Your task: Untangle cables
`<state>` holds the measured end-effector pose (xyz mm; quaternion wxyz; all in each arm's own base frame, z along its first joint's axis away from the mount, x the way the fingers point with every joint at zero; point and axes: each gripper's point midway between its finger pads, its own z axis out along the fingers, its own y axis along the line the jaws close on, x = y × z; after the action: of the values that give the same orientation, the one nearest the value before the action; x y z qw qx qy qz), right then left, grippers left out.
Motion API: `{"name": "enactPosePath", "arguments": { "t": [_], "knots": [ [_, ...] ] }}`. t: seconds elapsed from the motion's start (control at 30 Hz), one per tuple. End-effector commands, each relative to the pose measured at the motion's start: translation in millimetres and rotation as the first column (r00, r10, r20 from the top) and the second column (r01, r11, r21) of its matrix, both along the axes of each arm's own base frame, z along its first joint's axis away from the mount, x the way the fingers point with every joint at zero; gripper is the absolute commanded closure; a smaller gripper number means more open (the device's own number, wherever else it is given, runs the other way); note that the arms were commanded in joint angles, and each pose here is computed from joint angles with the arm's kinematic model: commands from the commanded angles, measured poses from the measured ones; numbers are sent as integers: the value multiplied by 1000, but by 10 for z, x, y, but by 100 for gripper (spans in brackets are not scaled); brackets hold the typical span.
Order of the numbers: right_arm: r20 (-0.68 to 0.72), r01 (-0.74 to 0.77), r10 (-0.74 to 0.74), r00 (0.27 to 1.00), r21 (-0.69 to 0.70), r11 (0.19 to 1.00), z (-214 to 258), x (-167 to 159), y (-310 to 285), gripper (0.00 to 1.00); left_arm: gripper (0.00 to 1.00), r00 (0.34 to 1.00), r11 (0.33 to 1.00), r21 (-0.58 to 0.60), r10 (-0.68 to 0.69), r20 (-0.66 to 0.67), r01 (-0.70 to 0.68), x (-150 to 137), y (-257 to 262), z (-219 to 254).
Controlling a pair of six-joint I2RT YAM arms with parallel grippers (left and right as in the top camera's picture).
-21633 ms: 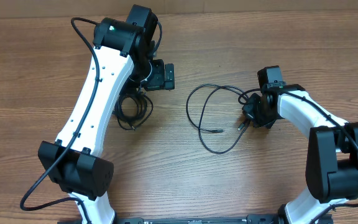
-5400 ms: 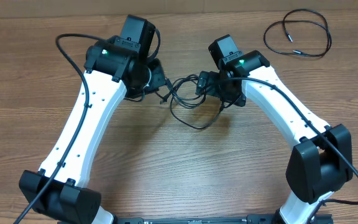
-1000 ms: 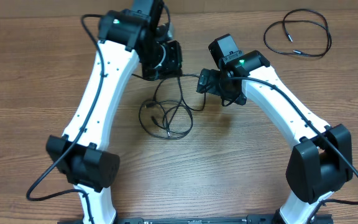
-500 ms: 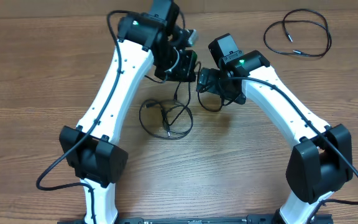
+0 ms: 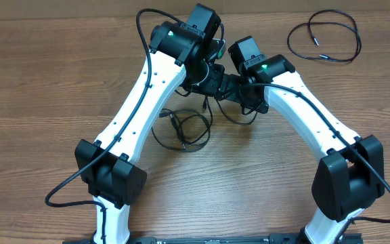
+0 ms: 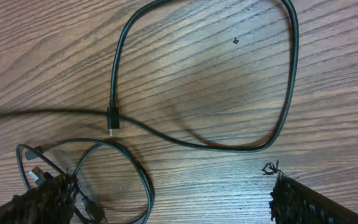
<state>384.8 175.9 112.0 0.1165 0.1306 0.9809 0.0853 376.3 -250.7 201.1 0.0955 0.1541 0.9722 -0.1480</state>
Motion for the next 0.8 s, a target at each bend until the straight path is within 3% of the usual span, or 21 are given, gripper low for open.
{"name": "enactPosePath", "arguments": {
  "t": [0.0, 0.07, 0.17, 0.33, 0.47, 0.77],
  "knots": [
    [14, 2, -2, 1000, 6, 1000, 56, -11, 4, 0, 59, 998, 997, 30, 65, -2, -65, 69, 105, -48],
    [12, 2, -2, 1000, 5, 1000, 54, -15, 1, 0, 54, 996, 995, 29, 93, -9, -93, 91, 150, -49],
    [7, 1, -1, 1000, 3, 1000, 50, -28, -5, 0, 56, 986, 986, 26, 163, -29, -163, 141, 268, -54],
    [6, 1, -1, 1000, 2, 1000, 50, -29, -5, 0, 39, 967, 971, -49, 228, -117, -235, 174, 431, -24],
    [6, 1, -1, 1000, 2, 1000, 50, -29, -5, 0, 37, 944, 952, -86, 276, -182, -295, 201, 640, -5],
    [7, 2, -2, 1000, 3, 1000, 50, -28, -4, 0, 38, 903, 922, 125, 384, -192, -365, 63, 1122, -142]
  ]
}}
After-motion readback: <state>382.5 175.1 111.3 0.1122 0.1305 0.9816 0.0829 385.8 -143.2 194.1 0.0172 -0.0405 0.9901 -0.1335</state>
